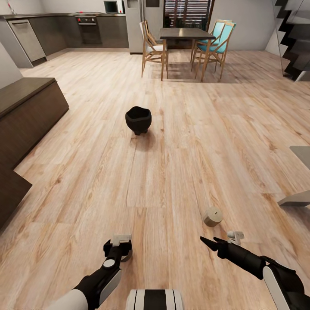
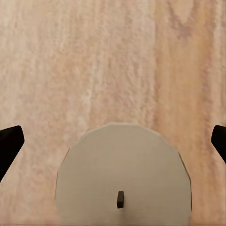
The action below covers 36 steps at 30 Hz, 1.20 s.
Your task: Place each of the two pumpkins and all three candles from the living room inside a cabinet in the living room (use any cabinet), then make sure every cabinet is closed, and position the cauldron so it is next to a table in the living room.
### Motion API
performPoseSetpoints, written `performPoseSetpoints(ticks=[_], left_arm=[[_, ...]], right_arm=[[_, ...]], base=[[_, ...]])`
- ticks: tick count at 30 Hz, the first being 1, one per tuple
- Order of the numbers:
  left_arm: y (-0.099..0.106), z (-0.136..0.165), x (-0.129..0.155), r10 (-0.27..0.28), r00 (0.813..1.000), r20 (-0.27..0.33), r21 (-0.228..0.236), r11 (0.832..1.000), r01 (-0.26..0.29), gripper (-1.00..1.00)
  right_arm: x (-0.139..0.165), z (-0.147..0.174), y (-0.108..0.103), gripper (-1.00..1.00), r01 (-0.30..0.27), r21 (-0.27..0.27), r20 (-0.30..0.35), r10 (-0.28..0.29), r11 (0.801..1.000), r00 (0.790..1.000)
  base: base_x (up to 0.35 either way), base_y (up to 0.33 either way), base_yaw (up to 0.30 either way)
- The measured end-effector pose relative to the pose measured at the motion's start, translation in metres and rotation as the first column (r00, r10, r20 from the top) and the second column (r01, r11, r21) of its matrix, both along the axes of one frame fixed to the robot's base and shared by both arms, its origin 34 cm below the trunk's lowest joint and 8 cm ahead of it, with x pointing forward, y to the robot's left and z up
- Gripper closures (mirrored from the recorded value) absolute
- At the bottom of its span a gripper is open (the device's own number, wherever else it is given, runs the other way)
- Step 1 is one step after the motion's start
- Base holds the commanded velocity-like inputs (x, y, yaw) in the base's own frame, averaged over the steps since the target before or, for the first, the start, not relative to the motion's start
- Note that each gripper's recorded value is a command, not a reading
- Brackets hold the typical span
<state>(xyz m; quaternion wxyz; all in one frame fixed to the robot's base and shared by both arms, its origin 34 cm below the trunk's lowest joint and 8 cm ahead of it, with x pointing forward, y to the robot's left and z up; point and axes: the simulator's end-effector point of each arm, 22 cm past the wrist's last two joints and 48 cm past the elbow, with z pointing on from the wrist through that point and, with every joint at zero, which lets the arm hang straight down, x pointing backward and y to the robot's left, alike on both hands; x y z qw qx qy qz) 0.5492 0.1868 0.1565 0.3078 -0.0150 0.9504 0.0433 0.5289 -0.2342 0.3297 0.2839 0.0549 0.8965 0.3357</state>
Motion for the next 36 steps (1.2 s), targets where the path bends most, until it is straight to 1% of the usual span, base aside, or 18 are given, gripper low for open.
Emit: performPoseSetpoints(ticks=[5,9,19,26,36], left_arm=[[0.000,0.000,0.000,0.001,1.000,0.000,0.000,1.000,-0.001,-1.00],[0.000,-0.008,-0.005,0.001,1.000,-0.015,0.000,1.000,-0.001,-1.00],[0.001,-0.008,-0.005,0.002,1.000,-0.015,0.000,1.000,-0.002,-1.00],[0.001,-0.022,-0.015,0.001,0.999,-0.045,0.000,1.000,-0.001,-1.00],[-0.002,-0.022,-0.017,-0.002,0.999,-0.048,-0.004,1.000,0.002,-1.00]], right_arm=[[0.000,0.000,0.000,-1.00,0.001,0.000,-0.001,-0.001,1.000,1.000],[-0.003,-0.008,0.000,-1.00,0.001,0.000,-0.017,-0.001,1.000,1.000],[-0.003,-0.008,-0.001,-1.00,0.001,-0.001,-0.018,-0.001,1.000,1.000],[-0.008,-0.022,-0.001,-1.00,0.001,-0.001,-0.047,-0.001,1.000,0.999],[-0.008,-0.022,-0.003,-1.00,0.005,-0.003,-0.047,-0.005,1.000,0.999]], base=[[0.000,0.000,0.000],[0.000,0.000,0.000],[0.000,0.000,0.000],[0.000,0.000,0.000],[0.000,0.000,0.000]])
